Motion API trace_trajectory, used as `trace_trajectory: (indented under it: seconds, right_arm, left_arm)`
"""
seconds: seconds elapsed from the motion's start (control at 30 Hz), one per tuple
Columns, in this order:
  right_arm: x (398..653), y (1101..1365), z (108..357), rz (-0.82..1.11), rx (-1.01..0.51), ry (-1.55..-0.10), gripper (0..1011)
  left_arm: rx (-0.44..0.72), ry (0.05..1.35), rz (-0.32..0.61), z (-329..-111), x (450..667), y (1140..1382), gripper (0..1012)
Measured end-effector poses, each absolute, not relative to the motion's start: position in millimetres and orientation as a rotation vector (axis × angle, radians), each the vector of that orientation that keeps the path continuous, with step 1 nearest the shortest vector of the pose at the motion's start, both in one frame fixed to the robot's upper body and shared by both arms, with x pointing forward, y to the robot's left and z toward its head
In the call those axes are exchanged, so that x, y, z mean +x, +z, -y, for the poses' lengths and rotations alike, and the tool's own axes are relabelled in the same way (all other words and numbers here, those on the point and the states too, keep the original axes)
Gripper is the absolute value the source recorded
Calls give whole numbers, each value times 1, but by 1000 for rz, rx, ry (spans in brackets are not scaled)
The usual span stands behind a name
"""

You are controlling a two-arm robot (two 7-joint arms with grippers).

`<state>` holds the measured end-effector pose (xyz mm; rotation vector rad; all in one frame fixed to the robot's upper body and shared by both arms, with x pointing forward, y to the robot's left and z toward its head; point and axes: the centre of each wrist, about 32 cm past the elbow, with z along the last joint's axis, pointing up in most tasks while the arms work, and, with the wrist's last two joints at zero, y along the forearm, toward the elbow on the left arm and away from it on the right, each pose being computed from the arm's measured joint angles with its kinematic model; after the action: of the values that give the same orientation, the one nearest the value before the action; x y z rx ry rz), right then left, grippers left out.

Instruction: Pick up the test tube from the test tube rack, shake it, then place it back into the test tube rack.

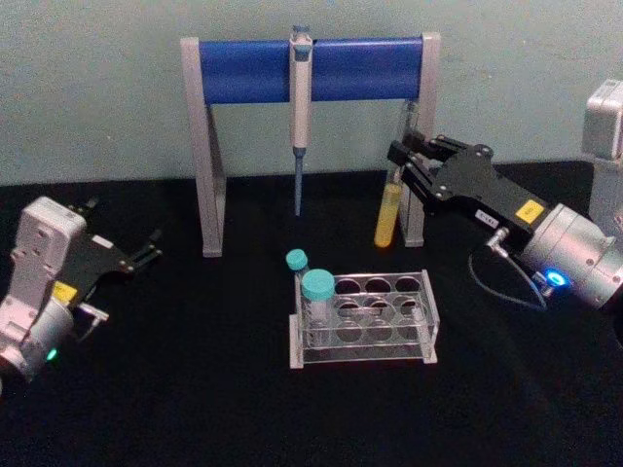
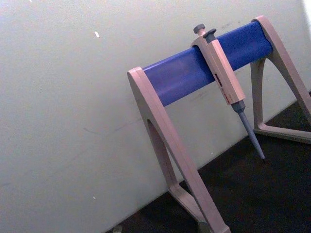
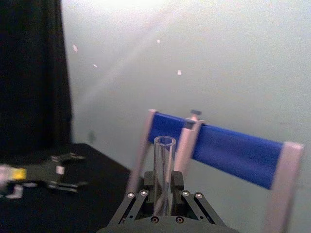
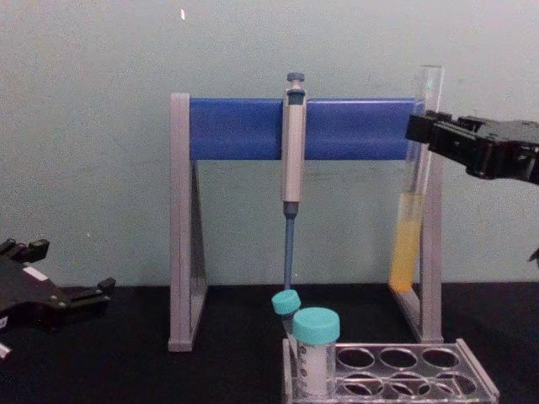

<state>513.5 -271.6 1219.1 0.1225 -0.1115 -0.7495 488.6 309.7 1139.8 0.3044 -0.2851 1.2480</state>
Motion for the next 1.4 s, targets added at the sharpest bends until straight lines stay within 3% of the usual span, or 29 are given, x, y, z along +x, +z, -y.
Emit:
trace_trajectory:
  seconds: [0.4,0.8,1.17,1.4]
  right_arm:
    - [517,1223,291,-54,135,-579,228]
    - [504,1241,315,51,-60,-625,228]
    - [507,1237,294,281,-106,-755,228]
    - [515,1229,277,281,-54,-781,228]
  left_arm:
    - [304,1248,285,-310,489,1140,1001]
    - [304,1248,285,-310,489,1140,1001]
    - [304,1248,285,-310,489,1140,1001]
    - [304,1248,285,-310,489,1140,1001]
